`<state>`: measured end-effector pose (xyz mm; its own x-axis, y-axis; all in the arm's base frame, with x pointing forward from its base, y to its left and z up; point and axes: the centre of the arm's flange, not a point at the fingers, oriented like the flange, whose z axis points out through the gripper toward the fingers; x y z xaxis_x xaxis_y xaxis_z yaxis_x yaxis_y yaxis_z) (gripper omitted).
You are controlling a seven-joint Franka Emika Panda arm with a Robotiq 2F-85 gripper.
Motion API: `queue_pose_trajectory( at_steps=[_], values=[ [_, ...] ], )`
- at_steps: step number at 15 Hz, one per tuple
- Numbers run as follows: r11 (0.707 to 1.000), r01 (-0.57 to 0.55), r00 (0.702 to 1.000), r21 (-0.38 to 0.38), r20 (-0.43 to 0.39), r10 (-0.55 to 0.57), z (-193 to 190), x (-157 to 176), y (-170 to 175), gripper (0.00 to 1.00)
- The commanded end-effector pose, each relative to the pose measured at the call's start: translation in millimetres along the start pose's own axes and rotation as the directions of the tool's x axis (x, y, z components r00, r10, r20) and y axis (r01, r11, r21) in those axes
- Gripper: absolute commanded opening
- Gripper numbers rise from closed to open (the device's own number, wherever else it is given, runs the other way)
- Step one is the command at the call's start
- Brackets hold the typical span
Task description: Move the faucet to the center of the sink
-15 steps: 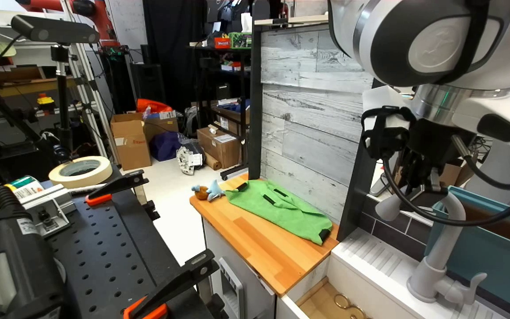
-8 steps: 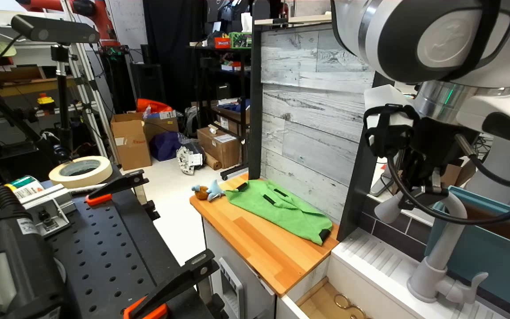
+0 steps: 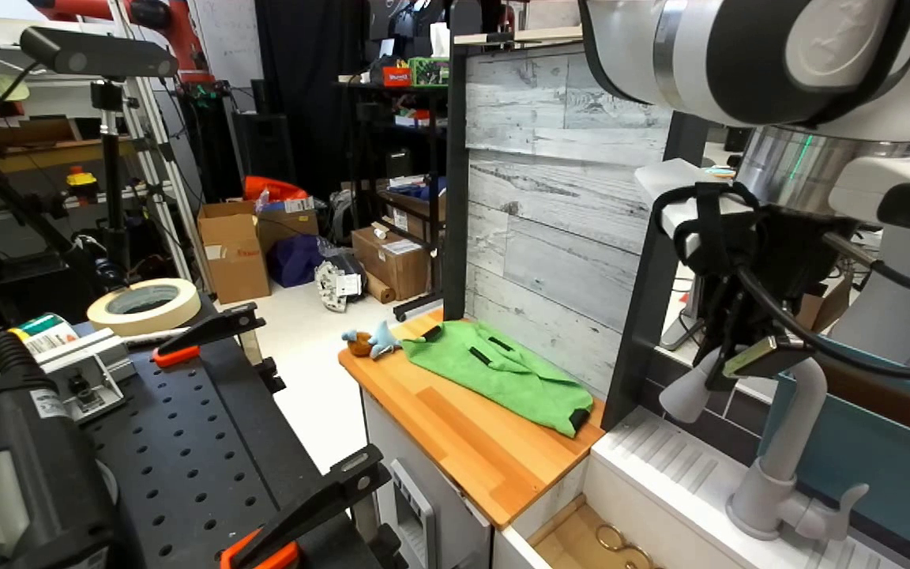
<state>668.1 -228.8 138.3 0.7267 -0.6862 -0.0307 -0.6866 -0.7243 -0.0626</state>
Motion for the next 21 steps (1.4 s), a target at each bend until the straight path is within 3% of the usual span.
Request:
queue_pose_trajectory(
  at_steps=[1,7,16,18,19,21],
  values=[
    [0.983,0.082,0.997,-0.163,0.022,-0.079,-12.6,9.2,25.1,0.06],
    [0.918,0.186,0.982,-0.351,0.084,-0.167,-8.8,24.9,61.2,0.06],
    [0.808,0.339,0.938,-0.482,0.11,-0.329,-0.9,24.0,55.1,0.06],
    [0.797,0.363,0.928,-0.482,0.115,-0.354,-1.4,21.5,51.7,0.06],
    [0.801,0.37,0.926,-0.471,0.118,-0.358,-2.1,20.6,49.6,0.51],
    [0.799,0.382,0.921,-0.465,0.115,-0.373,-4.4,18.2,49.4,0.59]
  ],
)
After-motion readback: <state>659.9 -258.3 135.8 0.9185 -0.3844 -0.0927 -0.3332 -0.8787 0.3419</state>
